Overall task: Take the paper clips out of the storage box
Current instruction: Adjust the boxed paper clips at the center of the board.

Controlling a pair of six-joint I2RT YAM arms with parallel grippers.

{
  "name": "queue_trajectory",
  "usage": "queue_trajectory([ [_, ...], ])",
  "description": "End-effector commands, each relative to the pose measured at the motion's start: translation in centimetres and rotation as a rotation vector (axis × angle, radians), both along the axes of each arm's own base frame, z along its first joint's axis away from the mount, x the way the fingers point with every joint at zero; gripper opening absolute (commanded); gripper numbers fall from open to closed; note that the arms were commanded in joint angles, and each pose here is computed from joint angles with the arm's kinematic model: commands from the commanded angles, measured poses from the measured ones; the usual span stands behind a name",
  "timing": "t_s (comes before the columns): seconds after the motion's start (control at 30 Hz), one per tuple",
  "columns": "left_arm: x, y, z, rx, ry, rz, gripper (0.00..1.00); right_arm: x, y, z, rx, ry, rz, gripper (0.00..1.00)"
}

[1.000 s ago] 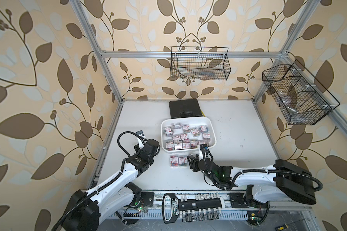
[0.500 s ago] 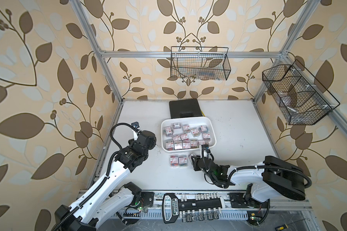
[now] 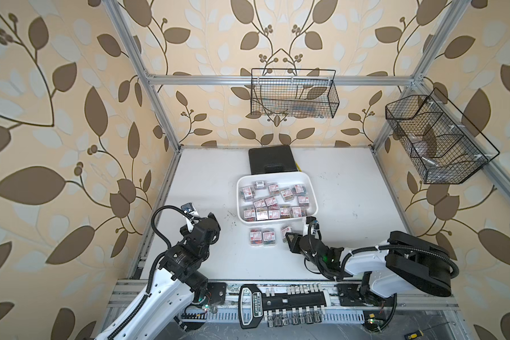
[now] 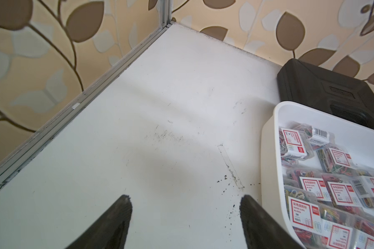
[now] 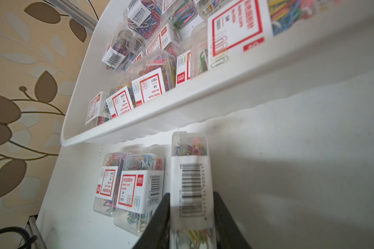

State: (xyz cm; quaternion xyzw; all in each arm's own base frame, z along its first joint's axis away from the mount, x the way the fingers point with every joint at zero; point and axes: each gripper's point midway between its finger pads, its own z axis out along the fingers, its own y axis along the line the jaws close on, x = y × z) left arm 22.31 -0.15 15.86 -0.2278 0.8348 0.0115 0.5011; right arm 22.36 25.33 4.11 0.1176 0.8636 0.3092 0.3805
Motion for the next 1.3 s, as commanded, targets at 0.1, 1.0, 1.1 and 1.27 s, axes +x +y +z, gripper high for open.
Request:
queue_trajectory([
  [0.1,1.0,-1.2,0.3,-0.034,-0.034,-0.045,0.80,-0.6,1.3,0.4,0.128,0.014,0.009,0.32],
  [1.0,0.7,-0.4,0.2,-0.027,-0.024,0.003,0.78,-1.5,-0.1,-2.3,0.037,-0.016,-0.058,0.66],
  [1.1,0.8,-0.4,0.1,-0.021,-0.015,0.005,0.78,-1.6,-0.8,-1.9,-0.011,-0.036,-0.081,0.75],
  [1.27,1.1,-0.7,0.1,-0.015,-0.006,-0.003,0.78,-1.5,-1.4,-1.3,-0.048,-0.052,-0.088,0.85],
])
